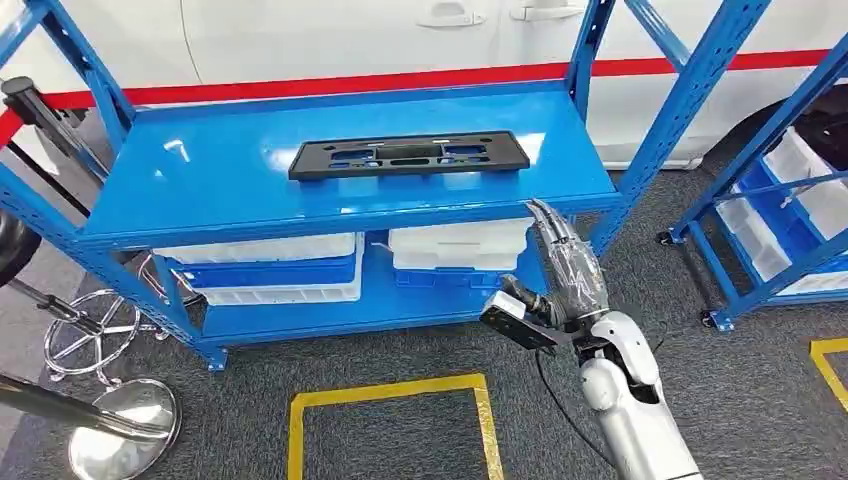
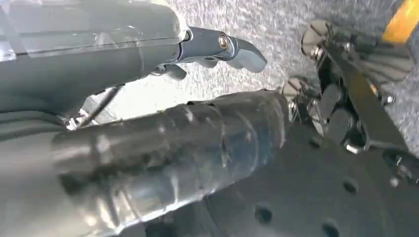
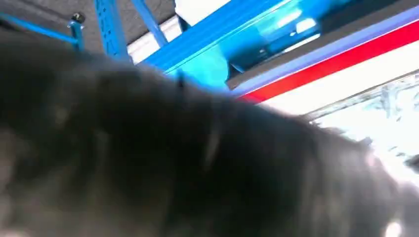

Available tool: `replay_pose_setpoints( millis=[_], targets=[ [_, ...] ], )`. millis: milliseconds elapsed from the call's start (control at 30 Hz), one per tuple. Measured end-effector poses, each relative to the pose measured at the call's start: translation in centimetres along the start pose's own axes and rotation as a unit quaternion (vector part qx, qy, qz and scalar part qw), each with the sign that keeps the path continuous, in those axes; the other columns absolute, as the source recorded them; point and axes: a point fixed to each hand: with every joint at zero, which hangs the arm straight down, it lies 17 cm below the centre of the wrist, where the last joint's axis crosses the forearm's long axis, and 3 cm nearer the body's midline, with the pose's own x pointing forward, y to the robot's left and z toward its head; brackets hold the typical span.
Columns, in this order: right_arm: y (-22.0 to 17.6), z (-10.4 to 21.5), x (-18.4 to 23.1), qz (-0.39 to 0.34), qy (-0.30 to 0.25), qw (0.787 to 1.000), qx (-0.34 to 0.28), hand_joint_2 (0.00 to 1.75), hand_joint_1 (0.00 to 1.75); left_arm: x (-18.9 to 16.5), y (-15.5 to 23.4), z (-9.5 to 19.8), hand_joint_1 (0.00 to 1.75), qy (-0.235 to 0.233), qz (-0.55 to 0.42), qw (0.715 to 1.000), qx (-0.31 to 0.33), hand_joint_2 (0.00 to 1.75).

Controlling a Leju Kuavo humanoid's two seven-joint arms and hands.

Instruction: Take the parts from the cabinet and place them on the table.

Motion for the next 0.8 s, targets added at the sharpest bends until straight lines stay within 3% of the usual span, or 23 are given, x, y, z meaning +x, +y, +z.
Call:
replay_pose_setpoints(
  millis=[300,333,800],
  targets=[
    [0.2,-0.3,0.3,-0.002,-0.004,1.000,0.008,0.00,0.00,-0.1,-0.3,0.0,0.00,0.001,0.000,1.000,-0.003,0.00],
    [0.2,-0.4,0.4,-0.001,-0.005,1.000,0.007,1.75,0.00,-0.2,-0.3,0.0,0.00,0.001,0.000,1.000,-0.003,0.00],
    [-0.1,-2.2,1.3,-0.012,-0.011,1.000,0.006,1.75,0.00,-0.3,-0.3,0.0,0.00,0.004,-0.011,1.000,-0.006,0.00]
  ],
)
